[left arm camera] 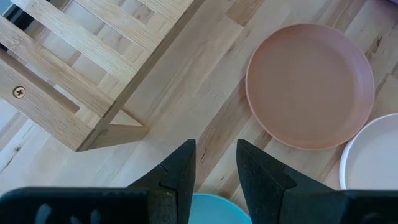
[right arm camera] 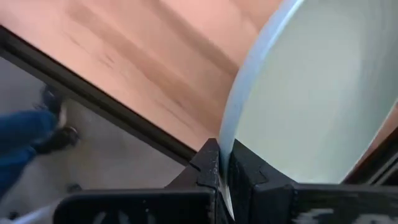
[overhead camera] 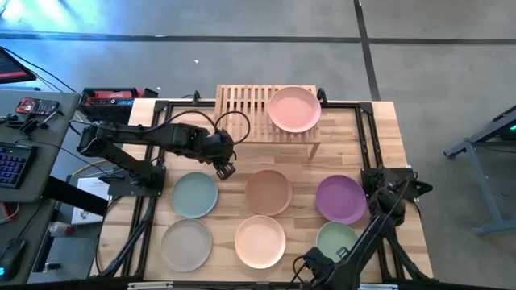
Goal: Place and stack plates onto a shelf
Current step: Stack the green plate on top of the orange on the shelf
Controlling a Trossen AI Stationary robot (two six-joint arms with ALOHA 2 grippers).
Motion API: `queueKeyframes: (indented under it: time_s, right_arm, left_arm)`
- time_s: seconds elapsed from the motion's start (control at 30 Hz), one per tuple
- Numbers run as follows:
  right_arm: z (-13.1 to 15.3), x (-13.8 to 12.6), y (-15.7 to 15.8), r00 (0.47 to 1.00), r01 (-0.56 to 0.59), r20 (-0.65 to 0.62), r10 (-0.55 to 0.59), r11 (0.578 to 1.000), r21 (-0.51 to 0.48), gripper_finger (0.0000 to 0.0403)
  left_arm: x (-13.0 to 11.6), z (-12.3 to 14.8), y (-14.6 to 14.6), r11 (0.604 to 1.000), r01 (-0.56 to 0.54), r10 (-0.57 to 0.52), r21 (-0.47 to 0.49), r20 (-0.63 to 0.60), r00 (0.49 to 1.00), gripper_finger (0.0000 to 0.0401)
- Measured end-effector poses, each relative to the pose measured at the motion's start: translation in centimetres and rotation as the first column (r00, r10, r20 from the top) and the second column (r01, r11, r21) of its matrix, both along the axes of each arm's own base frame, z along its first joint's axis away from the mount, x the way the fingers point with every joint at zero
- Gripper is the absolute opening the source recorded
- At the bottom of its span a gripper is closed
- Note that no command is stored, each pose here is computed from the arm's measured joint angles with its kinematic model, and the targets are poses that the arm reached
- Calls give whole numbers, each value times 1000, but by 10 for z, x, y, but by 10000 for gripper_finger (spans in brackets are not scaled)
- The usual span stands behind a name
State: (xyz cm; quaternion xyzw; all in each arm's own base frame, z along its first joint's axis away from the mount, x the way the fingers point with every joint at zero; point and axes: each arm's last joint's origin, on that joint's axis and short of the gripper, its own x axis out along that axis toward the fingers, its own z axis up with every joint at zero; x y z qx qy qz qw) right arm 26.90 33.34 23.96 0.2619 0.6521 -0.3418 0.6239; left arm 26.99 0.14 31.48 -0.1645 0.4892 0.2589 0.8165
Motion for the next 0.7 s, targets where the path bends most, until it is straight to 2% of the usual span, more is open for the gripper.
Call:
queueKeyframes:
  time_s: [0.2, 0.43, 0.7]
  right_arm:
    - [28, -2, -12, 986, 2, 169, 7, 999, -53, 0]
    - [58, 6, -36, 932, 2, 359, 50, 990, -144, 0]
    - [95, 23, -82, 875, -53, 454, 169, 965, -258, 0]
  left_arm:
    - [0, 0, -2, 1000, -27, 27, -16, 11, 1000, 106]
    - [0, 0, -2, 999, -30, 30, -19, 12, 999, 106]
    - [0, 0, -2, 1000, 1, -1, -4, 3, 1000, 106]
